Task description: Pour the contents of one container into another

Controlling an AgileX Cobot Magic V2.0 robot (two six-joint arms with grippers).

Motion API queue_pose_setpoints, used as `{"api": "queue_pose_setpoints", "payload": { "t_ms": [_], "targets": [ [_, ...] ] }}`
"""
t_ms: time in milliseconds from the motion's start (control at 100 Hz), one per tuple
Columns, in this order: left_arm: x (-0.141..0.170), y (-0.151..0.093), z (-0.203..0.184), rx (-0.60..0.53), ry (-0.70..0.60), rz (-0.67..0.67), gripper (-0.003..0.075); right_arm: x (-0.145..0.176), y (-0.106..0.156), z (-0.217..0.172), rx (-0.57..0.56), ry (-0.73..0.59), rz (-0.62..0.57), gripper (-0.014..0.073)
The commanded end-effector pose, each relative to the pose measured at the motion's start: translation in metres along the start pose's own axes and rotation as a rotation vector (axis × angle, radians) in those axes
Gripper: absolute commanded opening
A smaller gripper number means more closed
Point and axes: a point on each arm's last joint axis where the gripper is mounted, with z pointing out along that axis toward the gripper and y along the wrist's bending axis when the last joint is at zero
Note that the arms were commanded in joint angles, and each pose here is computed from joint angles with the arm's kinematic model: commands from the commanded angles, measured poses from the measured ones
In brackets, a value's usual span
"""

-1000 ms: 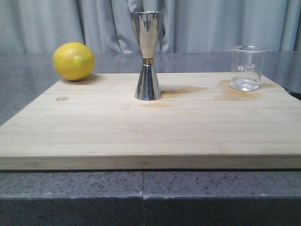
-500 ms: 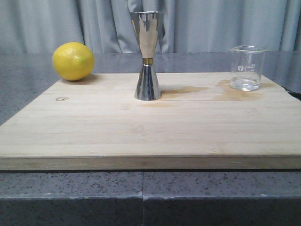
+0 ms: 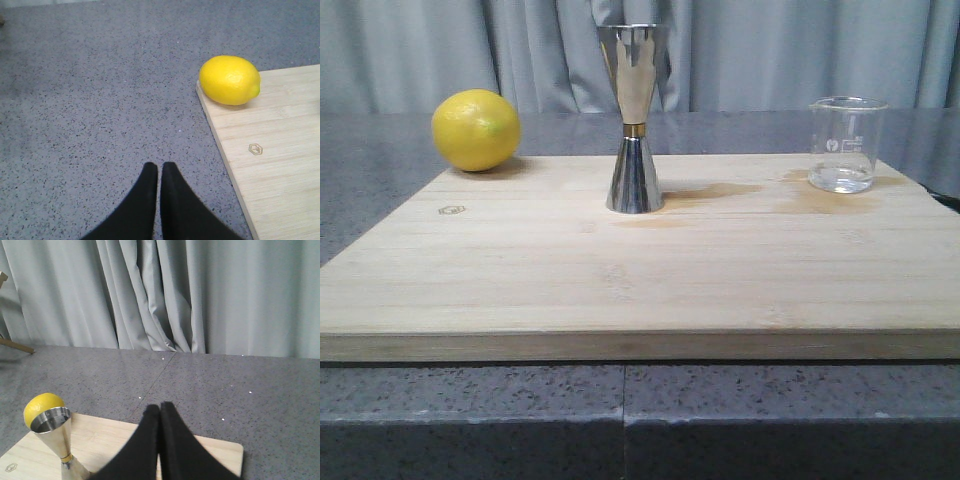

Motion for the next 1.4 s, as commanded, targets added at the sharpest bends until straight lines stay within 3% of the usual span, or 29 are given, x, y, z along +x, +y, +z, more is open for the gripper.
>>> {"api": "queue_pose_setpoints", "payload": {
  "t_ms": [0,450,570,780,930,1390],
  "targets": [
    [-0.014,0.001,-0.004,-0.01,-0.096,-0.023,-0.0019,-0.009,-0.003,-0.002,0.043,-0.036,-0.025,-0.0071],
    [-0.004,0.003,-0.003,-0.035,-0.106,-0.01,-0.0019,-0.009,-0.003,-0.002,0.043,-0.036,-0.025,-0.0072],
    [0.021,0.004,-0.011,-0.091,-0.223,-0.015,-0.0019,-0.009,-0.003,-0.002,0.045,-0.037,-0.025,-0.0071],
    [0.09,0.005,-0.007,-0.188,-0.432,-0.024,-0.0019,-0.009,-0.003,-0.002,0.045,-0.037,-0.025,-0.0071],
    [0.133,0.003,0.0,-0.21,-0.484,-0.007,-0.0019,-0.009,-0.003,-0.002,0.045,-0.037,-0.025,-0.0072],
    [0.169,0.005,0.017,-0.234,-0.529,-0.045,-0.0019,-0.009,-0.003,-0.002,0.047,-0.038,-0.025,-0.0072]
  ]
}}
